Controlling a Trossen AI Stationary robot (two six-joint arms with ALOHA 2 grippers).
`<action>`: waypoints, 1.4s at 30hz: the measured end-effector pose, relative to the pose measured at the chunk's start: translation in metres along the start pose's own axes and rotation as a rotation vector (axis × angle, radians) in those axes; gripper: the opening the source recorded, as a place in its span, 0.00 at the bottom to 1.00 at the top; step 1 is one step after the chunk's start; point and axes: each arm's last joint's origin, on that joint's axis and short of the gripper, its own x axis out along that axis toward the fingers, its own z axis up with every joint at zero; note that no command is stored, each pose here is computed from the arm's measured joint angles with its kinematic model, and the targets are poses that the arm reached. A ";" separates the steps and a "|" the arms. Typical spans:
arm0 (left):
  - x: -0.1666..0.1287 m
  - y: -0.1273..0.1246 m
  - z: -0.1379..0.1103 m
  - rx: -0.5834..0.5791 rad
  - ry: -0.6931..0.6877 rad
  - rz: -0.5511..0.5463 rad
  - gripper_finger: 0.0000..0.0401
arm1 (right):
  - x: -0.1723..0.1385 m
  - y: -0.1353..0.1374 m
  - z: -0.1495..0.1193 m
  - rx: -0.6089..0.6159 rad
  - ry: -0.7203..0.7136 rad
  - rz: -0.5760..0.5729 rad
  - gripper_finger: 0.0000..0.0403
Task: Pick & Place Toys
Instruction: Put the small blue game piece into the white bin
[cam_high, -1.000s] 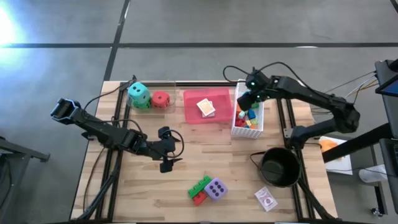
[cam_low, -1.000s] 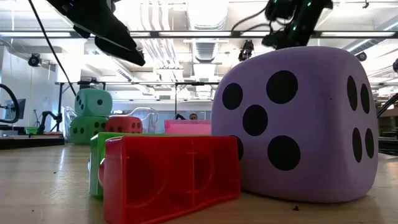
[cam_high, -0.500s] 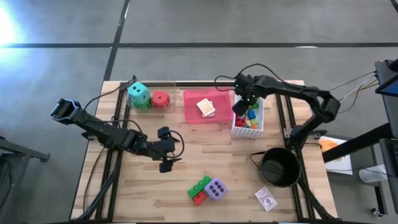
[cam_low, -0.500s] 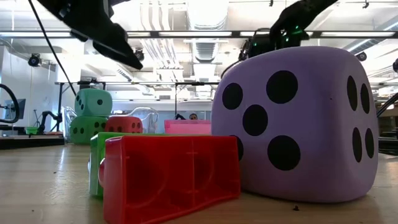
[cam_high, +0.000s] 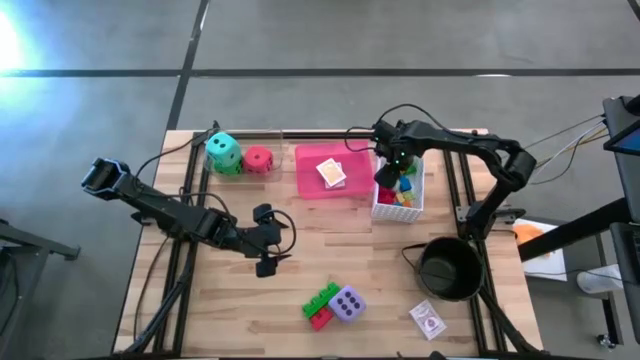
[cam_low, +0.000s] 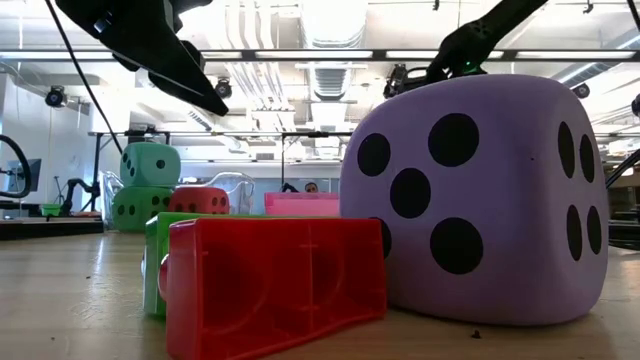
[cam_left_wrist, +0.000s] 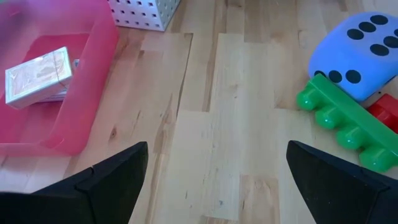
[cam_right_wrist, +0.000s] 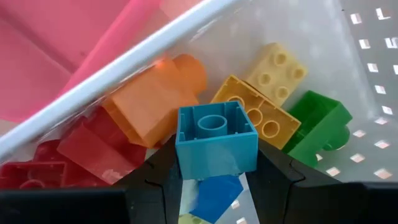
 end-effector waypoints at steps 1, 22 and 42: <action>0.000 0.000 0.000 0.000 0.000 0.000 0.96 | 0.000 0.000 0.000 0.000 0.001 0.000 0.32; 0.000 0.000 0.000 0.000 0.000 0.000 0.96 | 0.010 0.000 -0.007 -0.022 0.029 0.019 0.32; 0.001 0.000 -0.002 0.000 0.004 0.001 0.96 | 0.008 0.002 -0.006 -0.032 0.041 0.072 0.54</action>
